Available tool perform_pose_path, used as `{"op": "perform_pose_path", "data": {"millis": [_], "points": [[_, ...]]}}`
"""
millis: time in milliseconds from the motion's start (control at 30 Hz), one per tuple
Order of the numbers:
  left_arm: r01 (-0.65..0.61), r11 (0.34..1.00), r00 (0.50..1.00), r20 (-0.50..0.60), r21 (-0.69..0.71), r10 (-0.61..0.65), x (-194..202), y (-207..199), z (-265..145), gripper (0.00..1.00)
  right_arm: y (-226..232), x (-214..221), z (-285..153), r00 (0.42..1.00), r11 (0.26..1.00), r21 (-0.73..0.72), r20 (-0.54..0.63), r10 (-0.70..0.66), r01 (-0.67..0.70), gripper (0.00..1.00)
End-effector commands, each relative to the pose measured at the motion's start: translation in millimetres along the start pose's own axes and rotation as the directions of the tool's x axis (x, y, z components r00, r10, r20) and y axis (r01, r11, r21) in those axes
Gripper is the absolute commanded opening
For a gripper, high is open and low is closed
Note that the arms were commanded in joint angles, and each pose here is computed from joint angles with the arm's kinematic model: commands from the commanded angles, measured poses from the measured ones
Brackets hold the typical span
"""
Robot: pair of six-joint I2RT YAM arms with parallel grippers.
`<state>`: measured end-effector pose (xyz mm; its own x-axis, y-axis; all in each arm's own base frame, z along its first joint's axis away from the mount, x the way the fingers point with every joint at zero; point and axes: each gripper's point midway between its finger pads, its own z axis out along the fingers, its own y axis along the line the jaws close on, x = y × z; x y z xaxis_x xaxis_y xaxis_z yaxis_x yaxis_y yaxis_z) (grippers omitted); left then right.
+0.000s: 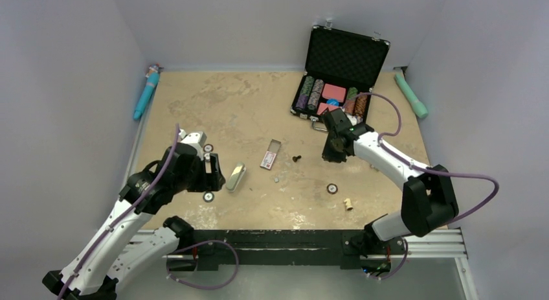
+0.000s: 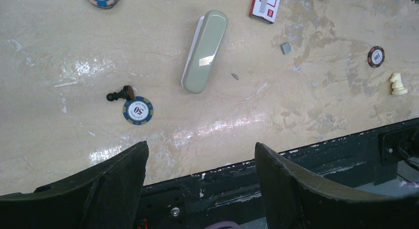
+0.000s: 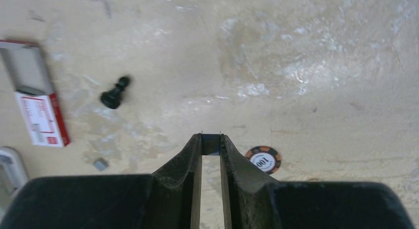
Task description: Unload the staples from the stapler
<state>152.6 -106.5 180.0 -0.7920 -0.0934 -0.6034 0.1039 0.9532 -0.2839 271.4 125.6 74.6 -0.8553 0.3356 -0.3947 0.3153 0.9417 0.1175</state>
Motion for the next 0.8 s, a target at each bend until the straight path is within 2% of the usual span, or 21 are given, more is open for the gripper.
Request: {"op": "perform_pose_path", "data": {"millis": [0,267,767], "points": [[0.004,1.000,1.000,0.014,-0.010,-0.003,-2,2,0,0.82,32,-28,-21,0.998,0.993,-0.115,0.045,-0.033,0.038,0.08],[-0.004,1.000,1.000,-0.005,0.008,0.004,0,-3,3,0.82,82,-55,-33,0.996,0.962,-0.264,0.071,-0.044,0.061,0.05],[-0.015,1.000,1.000,-0.018,0.022,0.015,0,-6,6,0.80,177,-72,-40,0.991,0.877,-0.461,0.072,-0.115,0.135,0.00]]}}
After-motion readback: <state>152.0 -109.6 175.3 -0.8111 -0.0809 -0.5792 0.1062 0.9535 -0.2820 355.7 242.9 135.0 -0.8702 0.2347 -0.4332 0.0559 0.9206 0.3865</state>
